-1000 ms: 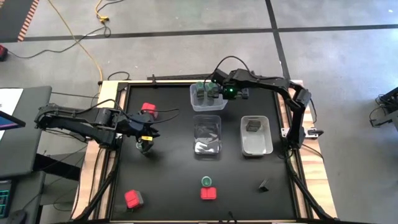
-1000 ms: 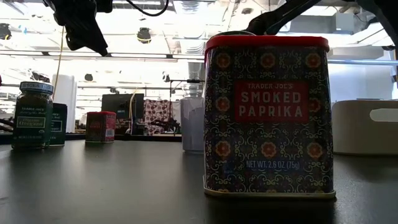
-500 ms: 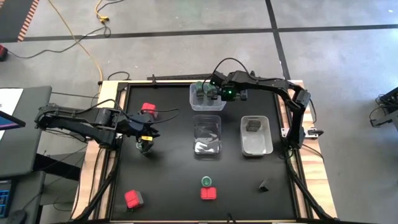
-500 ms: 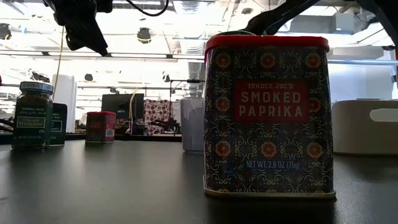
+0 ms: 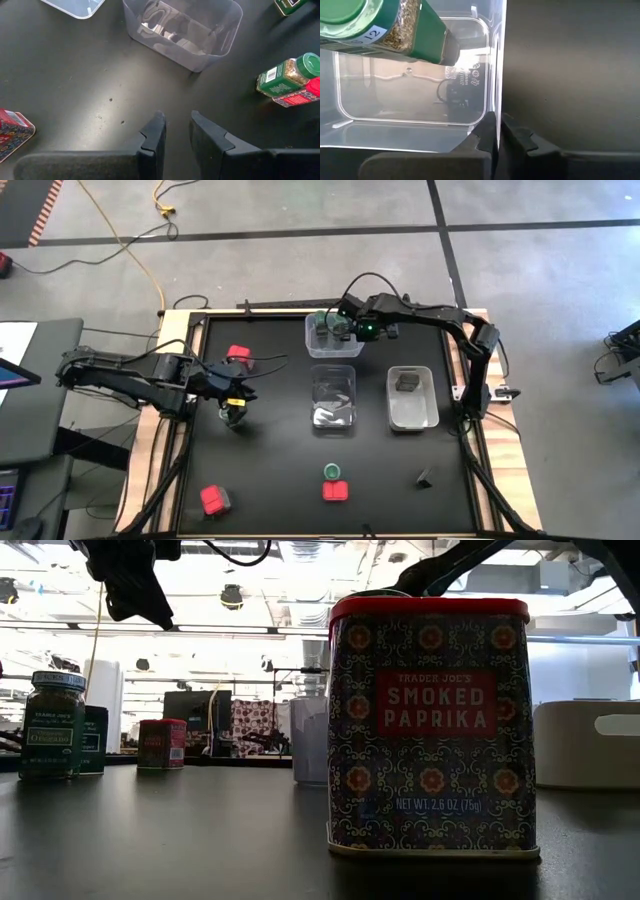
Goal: Sort spices by type
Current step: Adjust the transparent bin, then put the red seasoning can into the black transparent bin
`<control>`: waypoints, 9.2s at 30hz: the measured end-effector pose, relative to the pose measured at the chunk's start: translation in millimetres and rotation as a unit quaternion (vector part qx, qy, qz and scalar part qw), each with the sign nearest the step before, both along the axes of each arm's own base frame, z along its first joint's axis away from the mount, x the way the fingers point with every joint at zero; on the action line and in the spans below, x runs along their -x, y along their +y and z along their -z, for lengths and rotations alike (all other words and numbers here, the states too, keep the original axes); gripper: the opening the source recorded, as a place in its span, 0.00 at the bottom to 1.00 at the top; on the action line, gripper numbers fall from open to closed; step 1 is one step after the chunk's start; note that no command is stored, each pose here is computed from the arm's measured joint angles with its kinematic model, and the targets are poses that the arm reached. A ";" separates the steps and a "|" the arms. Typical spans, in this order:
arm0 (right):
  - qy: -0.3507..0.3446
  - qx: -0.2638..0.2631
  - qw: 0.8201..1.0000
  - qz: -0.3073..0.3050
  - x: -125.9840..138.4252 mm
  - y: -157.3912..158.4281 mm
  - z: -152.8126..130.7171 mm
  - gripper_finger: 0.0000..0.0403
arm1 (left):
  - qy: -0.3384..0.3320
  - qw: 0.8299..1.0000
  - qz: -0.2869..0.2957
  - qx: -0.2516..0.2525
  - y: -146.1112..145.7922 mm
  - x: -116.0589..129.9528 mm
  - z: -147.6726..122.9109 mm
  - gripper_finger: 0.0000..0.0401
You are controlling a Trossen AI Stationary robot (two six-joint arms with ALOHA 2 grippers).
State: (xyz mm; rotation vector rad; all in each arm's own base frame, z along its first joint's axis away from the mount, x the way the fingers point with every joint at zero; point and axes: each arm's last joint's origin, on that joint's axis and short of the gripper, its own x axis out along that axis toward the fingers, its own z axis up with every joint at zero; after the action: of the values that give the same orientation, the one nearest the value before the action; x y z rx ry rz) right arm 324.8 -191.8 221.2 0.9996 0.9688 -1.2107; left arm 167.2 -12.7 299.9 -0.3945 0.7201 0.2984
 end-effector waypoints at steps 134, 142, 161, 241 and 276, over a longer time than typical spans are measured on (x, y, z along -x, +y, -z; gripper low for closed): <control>-0.210 0.124 0.914 -0.324 130.4 264.1 -36.4 0.46 | -0.038 0.973 -0.201 -0.112 127.4 -7.1 -53.2 0.93; -0.211 0.123 0.914 -0.323 130.4 264.1 -36.4 0.46 | 0.241 0.960 -0.092 -0.114 179.0 -30.8 -60.2 0.93; -0.222 0.122 0.913 -0.321 128.8 265.0 -37.7 0.46 | 0.362 0.915 0.150 -0.095 170.1 -26.0 11.5 0.93; -0.244 0.119 0.910 -0.313 125.8 266.2 -40.1 0.46 | 0.121 0.964 0.114 -0.208 45.6 -146.4 -71.5 0.54; -0.244 0.119 0.910 -0.313 125.8 266.2 -40.1 0.46 | 0.292 0.917 0.227 -0.149 74.8 -272.2 52.0 0.56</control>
State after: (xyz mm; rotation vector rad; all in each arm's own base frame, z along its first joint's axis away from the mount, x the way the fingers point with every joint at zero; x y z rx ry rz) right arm 199.0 74.4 261.3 0.6657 0.6417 -0.4843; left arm 439.4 62.1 247.9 0.1740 1.3054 0.0753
